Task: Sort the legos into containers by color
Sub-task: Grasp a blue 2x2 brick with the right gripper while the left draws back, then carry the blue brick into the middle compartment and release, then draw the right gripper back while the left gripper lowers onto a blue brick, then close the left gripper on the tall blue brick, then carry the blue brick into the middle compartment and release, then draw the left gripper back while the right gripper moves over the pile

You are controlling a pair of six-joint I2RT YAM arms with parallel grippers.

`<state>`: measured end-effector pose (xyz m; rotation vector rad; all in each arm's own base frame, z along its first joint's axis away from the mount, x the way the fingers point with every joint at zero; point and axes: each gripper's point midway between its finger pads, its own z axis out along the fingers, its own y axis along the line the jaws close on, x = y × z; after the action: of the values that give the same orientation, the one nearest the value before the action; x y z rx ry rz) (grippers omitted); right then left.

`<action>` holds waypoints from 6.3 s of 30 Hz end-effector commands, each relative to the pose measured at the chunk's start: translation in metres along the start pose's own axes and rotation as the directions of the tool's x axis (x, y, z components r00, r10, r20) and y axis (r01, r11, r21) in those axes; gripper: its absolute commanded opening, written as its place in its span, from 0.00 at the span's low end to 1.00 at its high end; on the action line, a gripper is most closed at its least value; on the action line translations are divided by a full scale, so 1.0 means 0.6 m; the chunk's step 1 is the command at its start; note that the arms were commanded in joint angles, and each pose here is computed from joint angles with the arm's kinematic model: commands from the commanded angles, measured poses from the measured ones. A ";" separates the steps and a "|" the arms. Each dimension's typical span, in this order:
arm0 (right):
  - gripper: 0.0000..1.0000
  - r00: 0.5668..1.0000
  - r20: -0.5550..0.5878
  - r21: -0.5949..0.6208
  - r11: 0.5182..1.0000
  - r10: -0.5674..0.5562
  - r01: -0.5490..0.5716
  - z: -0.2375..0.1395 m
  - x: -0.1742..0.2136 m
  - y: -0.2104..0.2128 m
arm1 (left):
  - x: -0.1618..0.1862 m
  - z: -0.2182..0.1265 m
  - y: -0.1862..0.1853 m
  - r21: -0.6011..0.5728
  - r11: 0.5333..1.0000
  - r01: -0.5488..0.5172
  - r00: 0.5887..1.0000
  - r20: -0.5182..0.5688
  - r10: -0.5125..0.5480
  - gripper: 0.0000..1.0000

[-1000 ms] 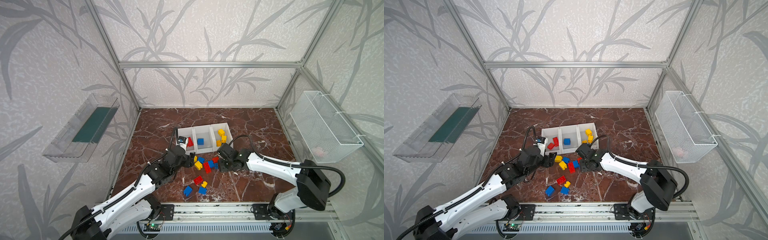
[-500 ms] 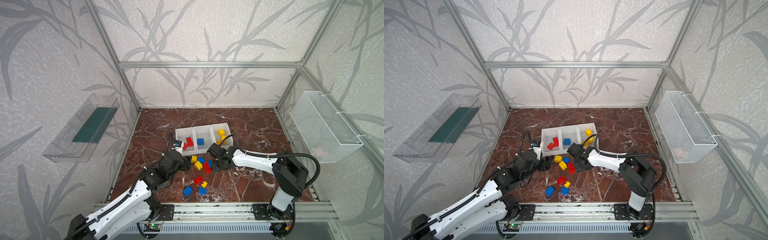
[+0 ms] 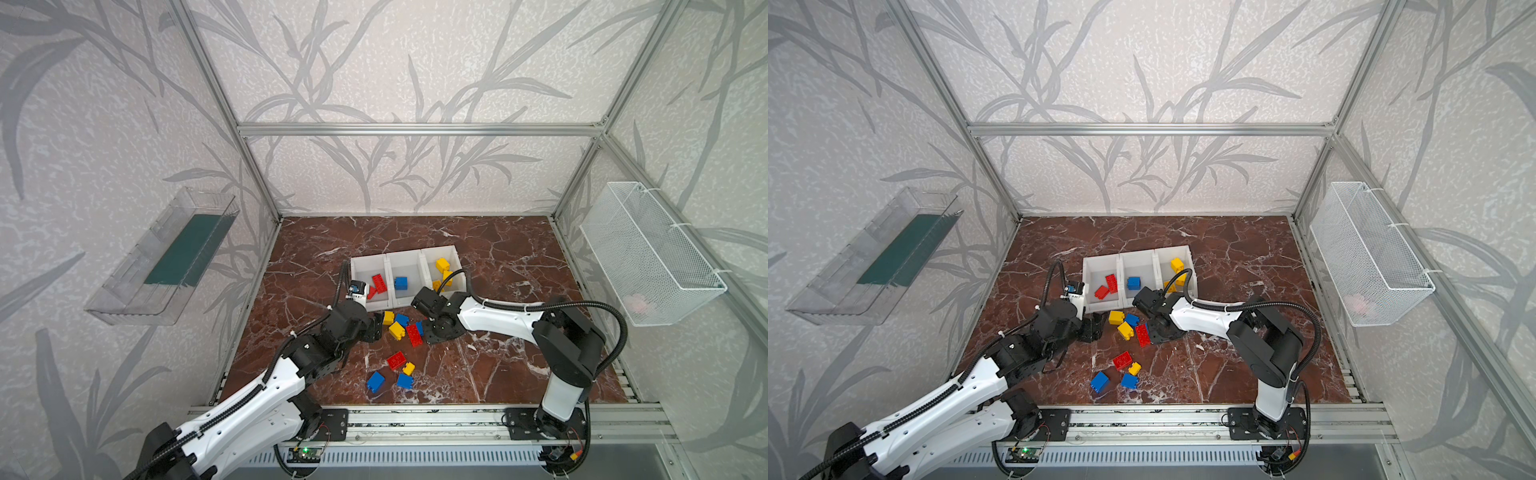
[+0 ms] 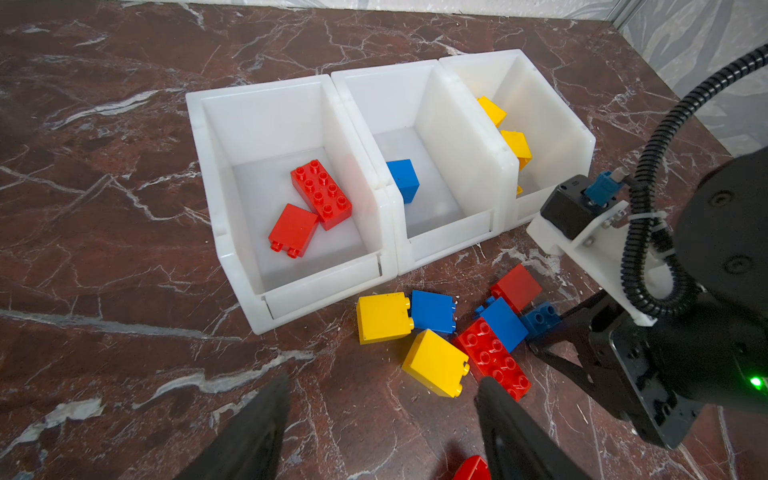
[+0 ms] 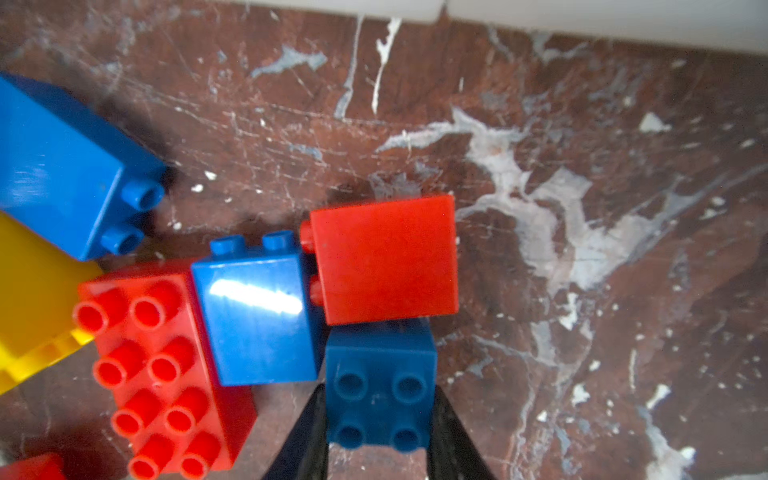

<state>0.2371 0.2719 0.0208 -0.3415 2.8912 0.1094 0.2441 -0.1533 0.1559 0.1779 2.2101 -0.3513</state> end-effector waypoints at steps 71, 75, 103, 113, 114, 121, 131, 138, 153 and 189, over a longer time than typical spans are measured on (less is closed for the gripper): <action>0.65 0.923 0.292 -0.123 0.967 0.249 -0.222 -0.168 0.023 -0.145 | 0.253 -0.055 -0.041 0.102 0.995 -0.008 0.875 -0.481 0.056 0.74; 0.66 0.904 0.302 -0.143 0.952 0.304 -0.272 -0.169 0.046 -0.162 | 0.267 -0.051 -0.045 0.125 0.992 -0.010 0.866 -0.496 0.072 0.74; 0.65 0.863 0.281 -0.150 0.908 0.419 -0.392 -0.155 0.125 -0.214 | 0.324 -0.032 -0.047 0.114 0.993 -0.004 0.809 -0.583 0.071 0.49; 0.64 0.864 0.287 -0.132 0.910 0.414 -0.392 -0.160 0.133 -0.224 | 0.295 -0.025 -0.060 0.137 0.989 -0.056 0.830 -0.544 0.122 0.30; 0.64 0.861 0.286 -0.136 0.907 0.421 -0.399 -0.159 0.135 -0.224 | 0.288 -0.027 -0.062 0.138 0.988 -0.062 0.833 -0.538 0.128 0.30; 0.63 0.854 0.299 -0.150 0.904 0.427 -0.399 -0.154 0.134 -0.224 | 0.230 -0.031 -0.082 0.157 0.985 -0.066 0.885 -0.446 0.130 0.28; 0.63 0.864 0.294 -0.153 0.913 0.408 -0.379 -0.159 0.128 -0.217 | 0.104 -0.033 -0.118 0.182 0.978 -0.104 0.958 -0.246 0.148 0.27; 0.63 0.859 0.330 -0.127 0.920 0.391 -0.370 -0.170 0.107 -0.219 | 0.029 0.021 -0.135 0.224 0.971 -0.081 0.970 -0.206 0.128 0.27; 0.63 0.879 0.313 -0.105 0.933 0.359 -0.343 -0.176 0.101 -0.213 | -0.116 0.203 -0.143 0.221 0.972 -0.084 0.972 -0.196 0.128 0.27; 0.64 0.944 0.252 -0.082 0.977 0.213 -0.198 -0.165 0.037 -0.151 | -0.108 0.146 -0.017 0.067 0.996 0.056 0.992 -0.121 -0.048 0.66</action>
<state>0.2061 0.1519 0.0993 0.0552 2.6612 0.2146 0.3508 -0.2052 0.1485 0.2342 2.3548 -0.4868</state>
